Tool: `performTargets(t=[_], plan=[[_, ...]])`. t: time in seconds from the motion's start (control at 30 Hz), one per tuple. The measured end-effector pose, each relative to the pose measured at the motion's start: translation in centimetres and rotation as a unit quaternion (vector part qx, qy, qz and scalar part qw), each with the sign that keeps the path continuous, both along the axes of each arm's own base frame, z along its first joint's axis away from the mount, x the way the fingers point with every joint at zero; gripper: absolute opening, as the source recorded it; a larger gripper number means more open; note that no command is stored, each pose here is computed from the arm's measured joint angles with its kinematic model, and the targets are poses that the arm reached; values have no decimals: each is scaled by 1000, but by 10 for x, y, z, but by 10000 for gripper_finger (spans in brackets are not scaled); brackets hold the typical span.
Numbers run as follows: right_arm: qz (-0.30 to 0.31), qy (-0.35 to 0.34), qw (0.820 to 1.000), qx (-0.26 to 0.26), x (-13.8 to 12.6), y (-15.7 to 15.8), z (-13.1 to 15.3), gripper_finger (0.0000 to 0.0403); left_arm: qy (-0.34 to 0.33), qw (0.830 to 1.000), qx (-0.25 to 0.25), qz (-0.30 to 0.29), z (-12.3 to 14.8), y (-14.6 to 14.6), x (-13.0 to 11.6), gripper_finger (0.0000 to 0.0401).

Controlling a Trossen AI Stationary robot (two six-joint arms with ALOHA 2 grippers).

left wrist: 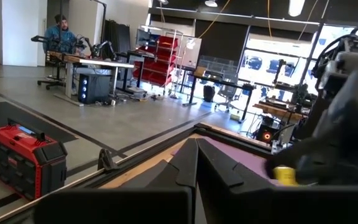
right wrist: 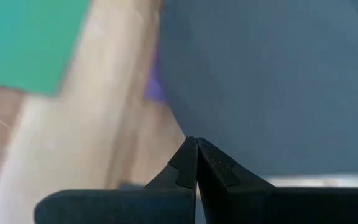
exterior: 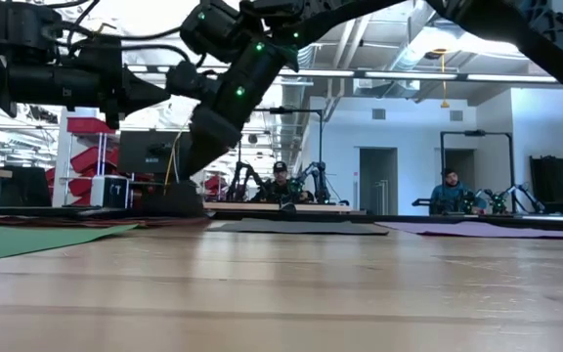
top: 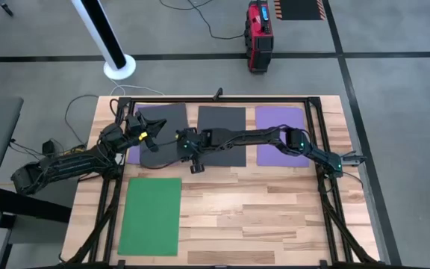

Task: Organize paper
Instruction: Stack the left black paper on the other black paper

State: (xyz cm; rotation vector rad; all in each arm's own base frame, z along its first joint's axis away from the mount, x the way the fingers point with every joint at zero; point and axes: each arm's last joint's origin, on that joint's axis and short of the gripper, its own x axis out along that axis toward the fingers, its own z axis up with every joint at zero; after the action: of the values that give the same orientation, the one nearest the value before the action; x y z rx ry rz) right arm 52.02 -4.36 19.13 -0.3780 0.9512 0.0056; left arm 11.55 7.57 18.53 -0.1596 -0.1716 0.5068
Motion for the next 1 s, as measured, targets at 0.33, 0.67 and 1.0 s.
performTargets(t=[0.33,0.67,1.0], plan=[[-40,45,998,-3,-11,-6,2,0,1,1000,-1,0,0,0,0,0],[-84,63,994,-8,-24,-13,19,0,2,1000,-1,0,0,0,0,0],[-110,31,990,85,-24,-38,17,0,-6,1000,-12,-1,0,0,0,0]])
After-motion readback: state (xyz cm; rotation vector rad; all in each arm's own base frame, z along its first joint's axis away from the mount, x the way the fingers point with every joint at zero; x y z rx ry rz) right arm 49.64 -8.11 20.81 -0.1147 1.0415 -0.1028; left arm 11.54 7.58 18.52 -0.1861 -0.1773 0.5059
